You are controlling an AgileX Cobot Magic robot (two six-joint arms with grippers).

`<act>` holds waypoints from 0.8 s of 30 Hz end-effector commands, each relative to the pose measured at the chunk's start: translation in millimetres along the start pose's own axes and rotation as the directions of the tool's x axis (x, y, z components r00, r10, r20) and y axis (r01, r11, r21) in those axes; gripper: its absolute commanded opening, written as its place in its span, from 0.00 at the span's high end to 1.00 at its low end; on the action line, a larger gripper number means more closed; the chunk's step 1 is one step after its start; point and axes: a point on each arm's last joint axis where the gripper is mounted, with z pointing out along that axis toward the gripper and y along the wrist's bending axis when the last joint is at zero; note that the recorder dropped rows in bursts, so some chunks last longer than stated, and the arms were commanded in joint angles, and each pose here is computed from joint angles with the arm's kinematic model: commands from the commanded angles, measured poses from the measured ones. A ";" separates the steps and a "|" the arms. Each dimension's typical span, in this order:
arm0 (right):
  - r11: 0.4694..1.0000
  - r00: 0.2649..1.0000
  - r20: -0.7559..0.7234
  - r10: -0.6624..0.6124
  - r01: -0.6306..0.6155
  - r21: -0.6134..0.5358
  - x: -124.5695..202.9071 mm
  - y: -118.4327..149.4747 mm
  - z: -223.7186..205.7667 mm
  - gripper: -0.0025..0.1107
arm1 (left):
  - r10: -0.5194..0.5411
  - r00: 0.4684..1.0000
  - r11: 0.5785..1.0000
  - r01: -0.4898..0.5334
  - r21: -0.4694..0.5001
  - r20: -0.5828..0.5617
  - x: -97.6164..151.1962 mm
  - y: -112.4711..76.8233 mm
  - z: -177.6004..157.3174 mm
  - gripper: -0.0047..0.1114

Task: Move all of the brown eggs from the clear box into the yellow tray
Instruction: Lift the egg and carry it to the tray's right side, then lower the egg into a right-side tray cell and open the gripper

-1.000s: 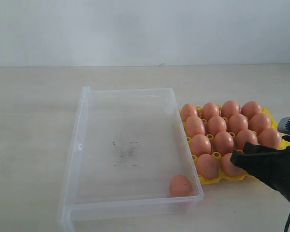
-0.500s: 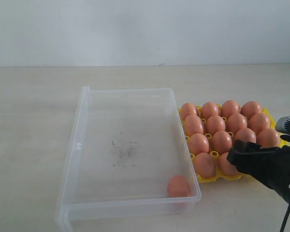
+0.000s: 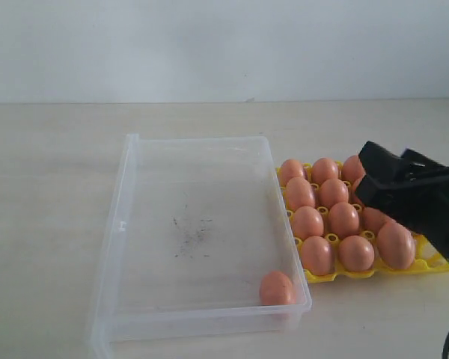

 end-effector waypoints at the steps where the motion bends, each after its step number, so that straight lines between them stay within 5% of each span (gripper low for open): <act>1: 1.000 0.980 -0.198 -0.016 0.019 0.014 4.6 1.0 -10.4 0.96 | -0.019 1.000 1.000 0.018 0.006 0.020 -2.6 -0.4 -0.3 0.93; 5: 0.993 0.911 -0.410 -0.044 0.084 0.081 17.7 -6.4 -21.3 0.98 | -0.019 1.000 1.000 0.018 0.006 0.020 -2.6 -0.4 -0.3 0.93; 12: 0.933 0.877 -0.477 -0.051 0.212 0.290 21.6 -28.4 -25.3 0.98 | -0.019 1.000 1.000 0.018 0.006 0.020 -2.6 -0.4 -0.3 0.93; 24: 0.939 0.823 -0.566 -0.049 0.230 0.255 31.4 -16.1 5.4 0.98 | -0.019 1.000 1.000 0.018 0.006 0.020 -2.6 -0.4 -0.3 0.93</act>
